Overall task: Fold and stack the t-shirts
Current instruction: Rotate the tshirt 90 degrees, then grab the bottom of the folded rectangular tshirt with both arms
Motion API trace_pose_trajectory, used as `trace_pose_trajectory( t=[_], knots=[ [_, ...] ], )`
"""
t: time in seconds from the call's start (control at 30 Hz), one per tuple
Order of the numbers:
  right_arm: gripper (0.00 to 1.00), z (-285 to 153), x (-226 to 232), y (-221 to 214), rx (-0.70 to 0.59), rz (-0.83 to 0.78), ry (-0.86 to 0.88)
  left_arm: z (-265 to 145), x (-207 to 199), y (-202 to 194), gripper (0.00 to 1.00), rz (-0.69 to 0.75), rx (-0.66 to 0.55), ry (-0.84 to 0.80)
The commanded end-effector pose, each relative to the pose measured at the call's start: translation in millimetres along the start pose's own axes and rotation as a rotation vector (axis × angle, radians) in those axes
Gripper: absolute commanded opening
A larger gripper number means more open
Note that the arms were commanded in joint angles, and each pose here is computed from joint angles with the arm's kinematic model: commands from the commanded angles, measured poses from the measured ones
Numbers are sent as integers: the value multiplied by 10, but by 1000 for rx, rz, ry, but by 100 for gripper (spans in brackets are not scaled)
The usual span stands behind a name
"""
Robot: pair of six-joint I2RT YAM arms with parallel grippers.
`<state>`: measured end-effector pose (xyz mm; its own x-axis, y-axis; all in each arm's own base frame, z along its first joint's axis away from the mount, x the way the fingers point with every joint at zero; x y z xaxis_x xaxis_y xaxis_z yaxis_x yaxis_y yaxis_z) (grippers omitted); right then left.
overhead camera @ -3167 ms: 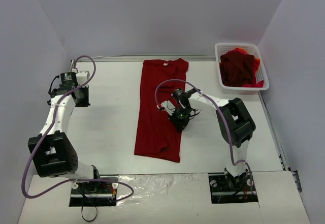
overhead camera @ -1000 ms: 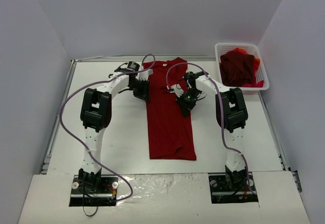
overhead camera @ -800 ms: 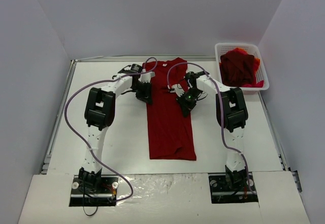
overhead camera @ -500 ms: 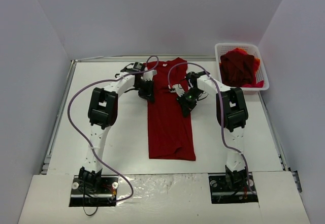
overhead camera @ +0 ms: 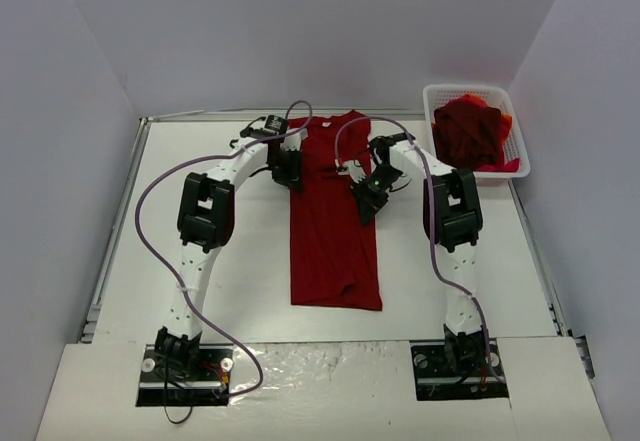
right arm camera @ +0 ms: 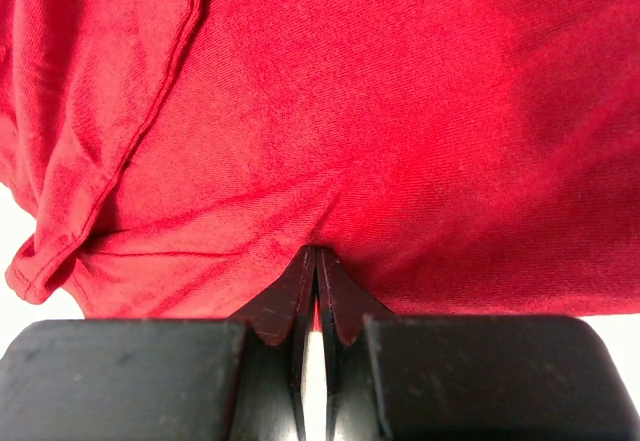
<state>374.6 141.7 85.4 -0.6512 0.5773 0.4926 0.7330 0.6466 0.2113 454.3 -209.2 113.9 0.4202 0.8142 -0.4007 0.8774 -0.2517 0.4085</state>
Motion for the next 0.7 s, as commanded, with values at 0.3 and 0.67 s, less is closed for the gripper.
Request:
trace_pose_trajectory(
  t=[0.3, 0.67],
  knots=[
    [0, 110, -572, 233, -29, -27, -154, -6, 193, 211, 2, -12, -52, 116],
    [0, 153, -755, 476, -73, -52, -187, -85, 364, 610, 2, -26, -185, 111]
  ],
)
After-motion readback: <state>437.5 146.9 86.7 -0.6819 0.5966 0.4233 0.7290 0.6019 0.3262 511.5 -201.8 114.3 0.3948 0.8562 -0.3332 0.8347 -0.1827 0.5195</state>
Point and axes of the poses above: each gripper's point midway between its finger pads, its own z axis out along the fingers, its own x axis along the line the jaws close on, y = z × x, the point moved 9 cm from there along -z, back along the fingers, and after that the axes turned 6 degrees about z, right-handed, at the moved point
